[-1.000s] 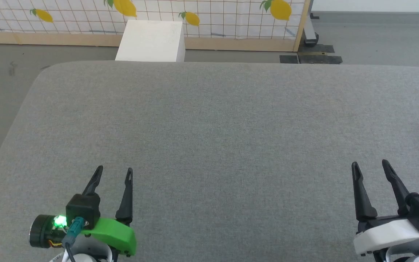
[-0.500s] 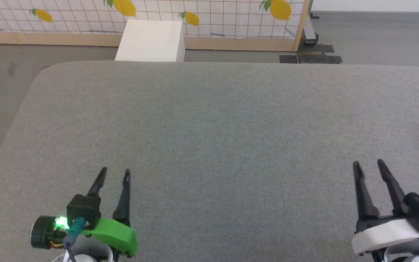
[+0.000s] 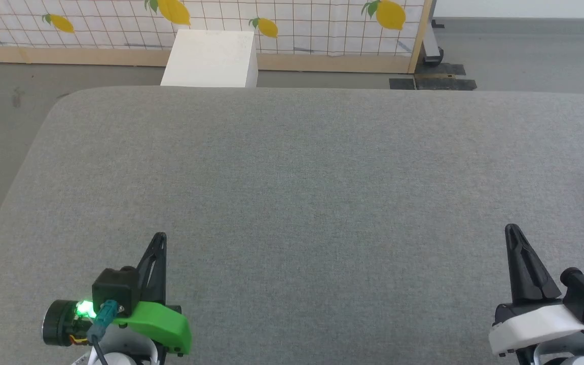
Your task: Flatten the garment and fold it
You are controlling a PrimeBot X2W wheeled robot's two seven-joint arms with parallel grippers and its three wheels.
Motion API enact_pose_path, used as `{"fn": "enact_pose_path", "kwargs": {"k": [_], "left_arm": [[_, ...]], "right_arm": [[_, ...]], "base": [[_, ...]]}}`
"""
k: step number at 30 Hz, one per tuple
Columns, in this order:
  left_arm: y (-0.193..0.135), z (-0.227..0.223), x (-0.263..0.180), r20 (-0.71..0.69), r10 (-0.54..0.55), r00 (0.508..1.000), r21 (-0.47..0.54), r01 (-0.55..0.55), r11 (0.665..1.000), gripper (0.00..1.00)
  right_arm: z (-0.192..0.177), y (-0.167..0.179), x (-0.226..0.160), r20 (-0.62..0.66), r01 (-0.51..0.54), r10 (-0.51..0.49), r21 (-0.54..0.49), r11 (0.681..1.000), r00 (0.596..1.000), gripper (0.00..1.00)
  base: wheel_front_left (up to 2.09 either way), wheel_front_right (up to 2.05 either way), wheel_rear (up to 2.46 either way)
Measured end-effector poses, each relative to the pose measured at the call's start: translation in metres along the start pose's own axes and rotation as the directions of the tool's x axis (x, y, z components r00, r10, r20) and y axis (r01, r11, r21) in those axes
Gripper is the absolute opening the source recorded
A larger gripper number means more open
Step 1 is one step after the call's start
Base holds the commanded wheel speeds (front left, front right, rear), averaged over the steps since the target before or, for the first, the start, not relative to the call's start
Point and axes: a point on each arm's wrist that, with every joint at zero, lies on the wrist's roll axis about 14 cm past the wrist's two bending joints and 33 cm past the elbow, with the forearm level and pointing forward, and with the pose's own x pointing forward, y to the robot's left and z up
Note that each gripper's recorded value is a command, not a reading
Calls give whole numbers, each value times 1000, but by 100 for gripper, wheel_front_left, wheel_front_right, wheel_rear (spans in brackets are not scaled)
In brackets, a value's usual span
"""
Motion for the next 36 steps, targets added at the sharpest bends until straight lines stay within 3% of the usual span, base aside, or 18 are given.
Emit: {"fn": "enact_pose_path", "kwargs": {"k": [36], "left_arm": [[2,9,3,13,30,999,-2,-30,1000,0]], "right_arm": [[-3,11,1,-38,-30,29,-18,999,999,0]], "base": [[0,0,0]]}}
